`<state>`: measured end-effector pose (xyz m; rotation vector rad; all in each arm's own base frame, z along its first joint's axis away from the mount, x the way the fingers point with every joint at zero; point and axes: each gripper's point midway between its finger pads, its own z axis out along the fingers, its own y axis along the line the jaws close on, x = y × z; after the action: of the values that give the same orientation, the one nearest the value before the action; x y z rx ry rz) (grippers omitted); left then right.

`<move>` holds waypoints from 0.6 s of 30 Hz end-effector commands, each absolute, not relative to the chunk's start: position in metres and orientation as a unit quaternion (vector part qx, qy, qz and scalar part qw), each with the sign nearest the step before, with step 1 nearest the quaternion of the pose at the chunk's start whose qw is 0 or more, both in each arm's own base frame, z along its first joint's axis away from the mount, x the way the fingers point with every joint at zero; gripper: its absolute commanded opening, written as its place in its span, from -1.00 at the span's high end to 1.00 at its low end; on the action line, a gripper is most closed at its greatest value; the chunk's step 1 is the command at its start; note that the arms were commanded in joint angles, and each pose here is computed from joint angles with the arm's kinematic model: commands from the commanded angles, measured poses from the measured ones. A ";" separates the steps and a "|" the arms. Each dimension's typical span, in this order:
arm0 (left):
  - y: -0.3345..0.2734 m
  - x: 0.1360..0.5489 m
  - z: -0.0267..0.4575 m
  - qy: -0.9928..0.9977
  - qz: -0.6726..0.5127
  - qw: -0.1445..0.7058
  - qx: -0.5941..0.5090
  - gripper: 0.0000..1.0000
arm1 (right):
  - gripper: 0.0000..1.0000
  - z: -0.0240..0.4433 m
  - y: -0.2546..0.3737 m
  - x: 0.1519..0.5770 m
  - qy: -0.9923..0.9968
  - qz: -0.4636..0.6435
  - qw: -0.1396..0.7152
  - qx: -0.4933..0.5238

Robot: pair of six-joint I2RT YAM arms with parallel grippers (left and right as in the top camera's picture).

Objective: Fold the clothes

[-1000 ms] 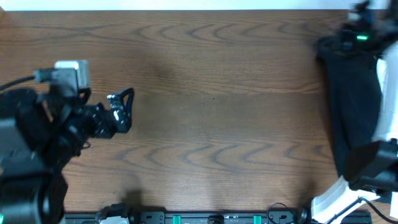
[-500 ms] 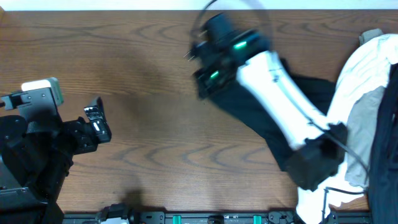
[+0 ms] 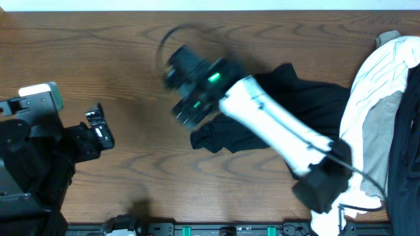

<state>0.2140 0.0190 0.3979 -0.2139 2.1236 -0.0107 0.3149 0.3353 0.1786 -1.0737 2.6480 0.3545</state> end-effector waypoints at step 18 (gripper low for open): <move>-0.168 0.294 0.225 0.939 -0.229 0.107 0.232 -0.75 | -0.78 0.192 -0.028 0.398 0.979 0.050 0.082 0.182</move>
<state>0.2906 -0.1421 0.2490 0.4925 2.7382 -0.6597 0.4022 -0.0163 0.1904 0.4614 2.9312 0.1334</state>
